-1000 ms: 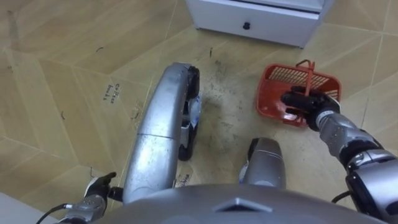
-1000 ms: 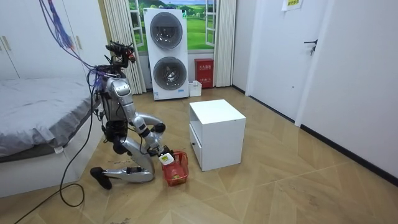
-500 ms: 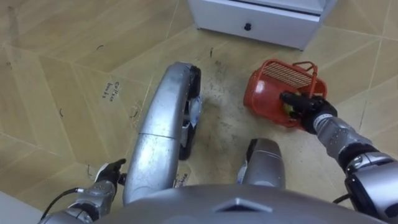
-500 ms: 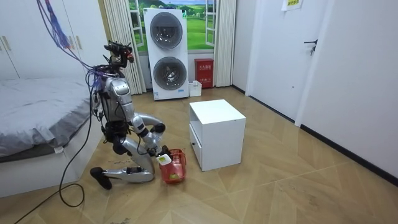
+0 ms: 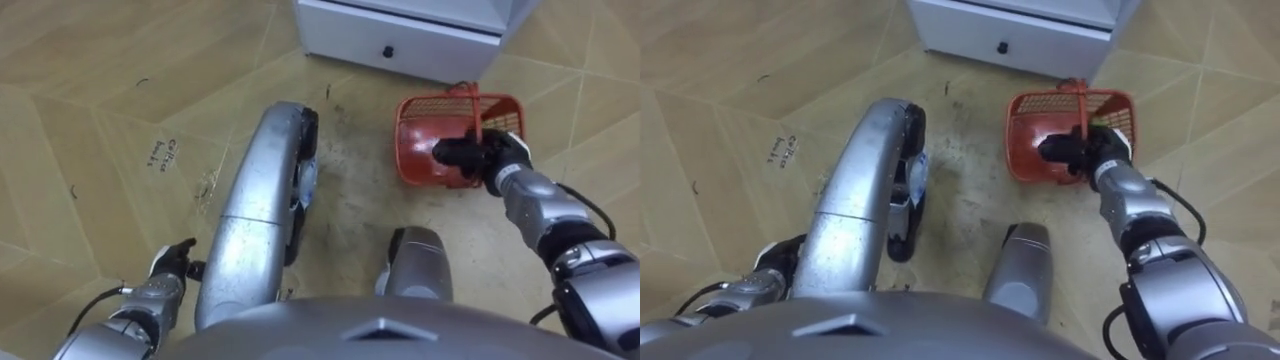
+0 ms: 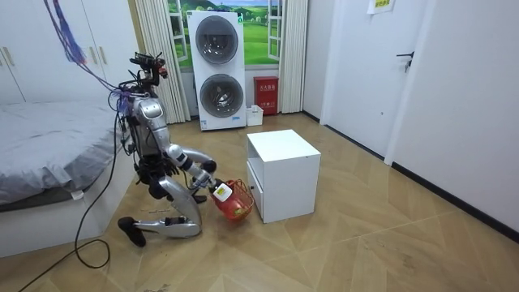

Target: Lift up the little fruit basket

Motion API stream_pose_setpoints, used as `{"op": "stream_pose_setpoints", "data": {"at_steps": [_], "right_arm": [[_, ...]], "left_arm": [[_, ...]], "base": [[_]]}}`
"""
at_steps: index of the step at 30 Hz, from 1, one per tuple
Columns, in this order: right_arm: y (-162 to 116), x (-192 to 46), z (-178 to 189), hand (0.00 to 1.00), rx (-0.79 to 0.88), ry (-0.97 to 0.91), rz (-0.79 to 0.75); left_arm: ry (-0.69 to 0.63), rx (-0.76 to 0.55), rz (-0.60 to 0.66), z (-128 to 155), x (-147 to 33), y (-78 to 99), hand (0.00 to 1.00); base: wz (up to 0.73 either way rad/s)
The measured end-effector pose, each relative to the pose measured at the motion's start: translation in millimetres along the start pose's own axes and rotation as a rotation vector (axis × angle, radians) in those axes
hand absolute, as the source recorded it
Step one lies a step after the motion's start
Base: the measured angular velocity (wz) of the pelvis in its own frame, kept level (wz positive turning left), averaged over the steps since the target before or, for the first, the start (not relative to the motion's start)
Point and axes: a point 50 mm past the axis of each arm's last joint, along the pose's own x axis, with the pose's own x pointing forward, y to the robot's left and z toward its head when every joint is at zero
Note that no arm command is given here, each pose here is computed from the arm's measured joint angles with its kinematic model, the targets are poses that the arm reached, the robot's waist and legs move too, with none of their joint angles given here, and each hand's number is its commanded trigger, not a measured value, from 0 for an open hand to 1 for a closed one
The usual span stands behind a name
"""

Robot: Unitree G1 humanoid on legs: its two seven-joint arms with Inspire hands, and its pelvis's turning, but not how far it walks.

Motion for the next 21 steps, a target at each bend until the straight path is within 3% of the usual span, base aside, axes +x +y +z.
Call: {"op": "stream_pose_setpoints", "data": {"at_steps": [5,11,14,16,19,21], "right_arm": [[20.6,-0.9,25.3,1.00,-0.137,-0.116,0.036],[33.0,-4.5,50.9,1.00,-0.197,-0.227,0.062],[40.5,-6.3,59.1,1.00,-0.248,-0.265,0.081],[49.2,-7.8,51.2,1.00,-0.277,-0.250,0.112],[19.3,-15.9,47.0,1.00,-0.287,-0.257,0.048],[26.3,-20.4,54.4,1.00,-0.318,-0.305,0.069]], "left_arm": [[-0.050,0.034,0.009,17.6,2.1,2.5,0.00],[-0.108,-0.029,0.055,41.7,4.1,13.6,0.00],[-0.092,-0.073,0.075,35.4,3.7,19.7,0.00],[-0.037,-0.074,0.085,12.1,1.5,24.7,0.00],[-0.086,-0.050,0.057,24.7,1.9,22.0,0.00],[-0.099,-0.077,0.082,27.2,1.4,28.9,0.00]], "base": [[-0.01],[-0.27],[-0.71],[-0.63],[0.53],[-0.66]]}}
